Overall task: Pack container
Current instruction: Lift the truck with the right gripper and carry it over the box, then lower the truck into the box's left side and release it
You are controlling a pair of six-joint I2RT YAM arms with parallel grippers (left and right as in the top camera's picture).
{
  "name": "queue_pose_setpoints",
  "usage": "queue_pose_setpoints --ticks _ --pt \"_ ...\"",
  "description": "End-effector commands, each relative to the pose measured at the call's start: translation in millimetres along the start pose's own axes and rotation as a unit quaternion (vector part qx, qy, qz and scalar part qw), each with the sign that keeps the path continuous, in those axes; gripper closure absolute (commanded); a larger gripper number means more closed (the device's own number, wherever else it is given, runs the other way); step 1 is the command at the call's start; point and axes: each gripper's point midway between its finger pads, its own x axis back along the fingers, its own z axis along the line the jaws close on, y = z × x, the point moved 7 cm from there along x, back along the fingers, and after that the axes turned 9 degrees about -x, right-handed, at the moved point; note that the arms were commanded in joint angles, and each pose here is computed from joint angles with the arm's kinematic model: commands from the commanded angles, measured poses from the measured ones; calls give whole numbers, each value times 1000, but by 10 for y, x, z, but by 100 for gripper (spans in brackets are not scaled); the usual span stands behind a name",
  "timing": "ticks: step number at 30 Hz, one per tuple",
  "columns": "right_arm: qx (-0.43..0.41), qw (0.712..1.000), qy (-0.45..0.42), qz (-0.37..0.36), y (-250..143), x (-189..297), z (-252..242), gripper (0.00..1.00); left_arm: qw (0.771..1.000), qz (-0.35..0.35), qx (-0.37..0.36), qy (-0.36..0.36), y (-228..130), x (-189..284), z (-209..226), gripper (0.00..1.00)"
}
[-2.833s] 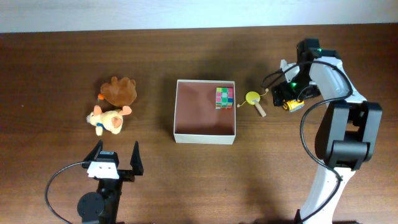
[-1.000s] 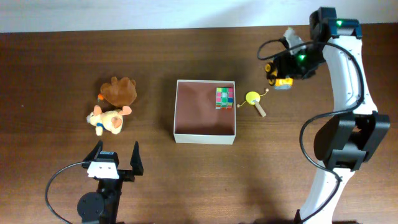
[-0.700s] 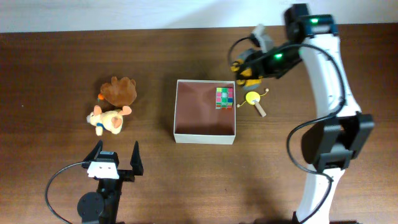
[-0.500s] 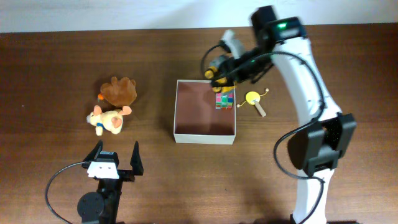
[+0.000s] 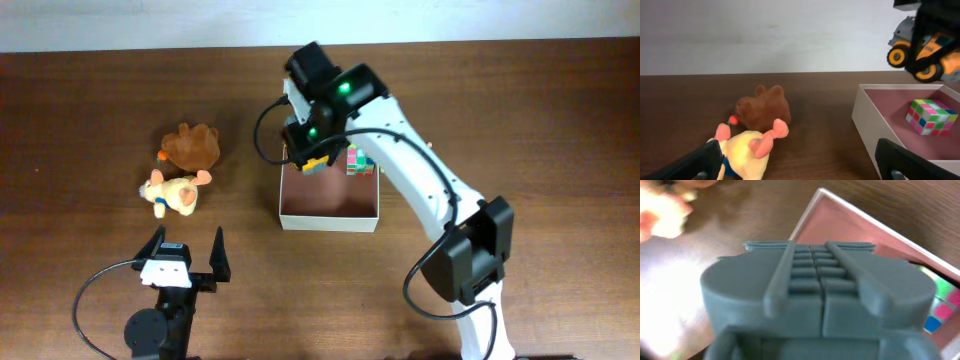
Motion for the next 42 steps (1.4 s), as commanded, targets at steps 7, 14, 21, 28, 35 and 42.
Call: queue_pose_setpoints --ticks 7,14,21,28,35,42 --pt "-110 989 -99 -26 45 -415 -42 40 1000 -2 -4 -2 -11 2 -2 1" --pt "-141 984 -104 -25 67 -613 -61 40 1000 -2 -4 -2 -11 2 -2 1" --pt "-174 979 -99 -26 82 -788 -37 40 1000 -2 -4 -2 -11 2 -2 1" --pt "-177 979 -102 -19 77 -959 -52 40 1000 -2 -4 -2 -11 2 -2 1" --pt "-177 979 -96 -29 114 -962 -37 39 1000 -2 -4 -2 -11 2 -2 1" --pt "-169 981 -93 -34 139 -965 -27 35 1000 -2 -4 -2 -11 2 -2 1"
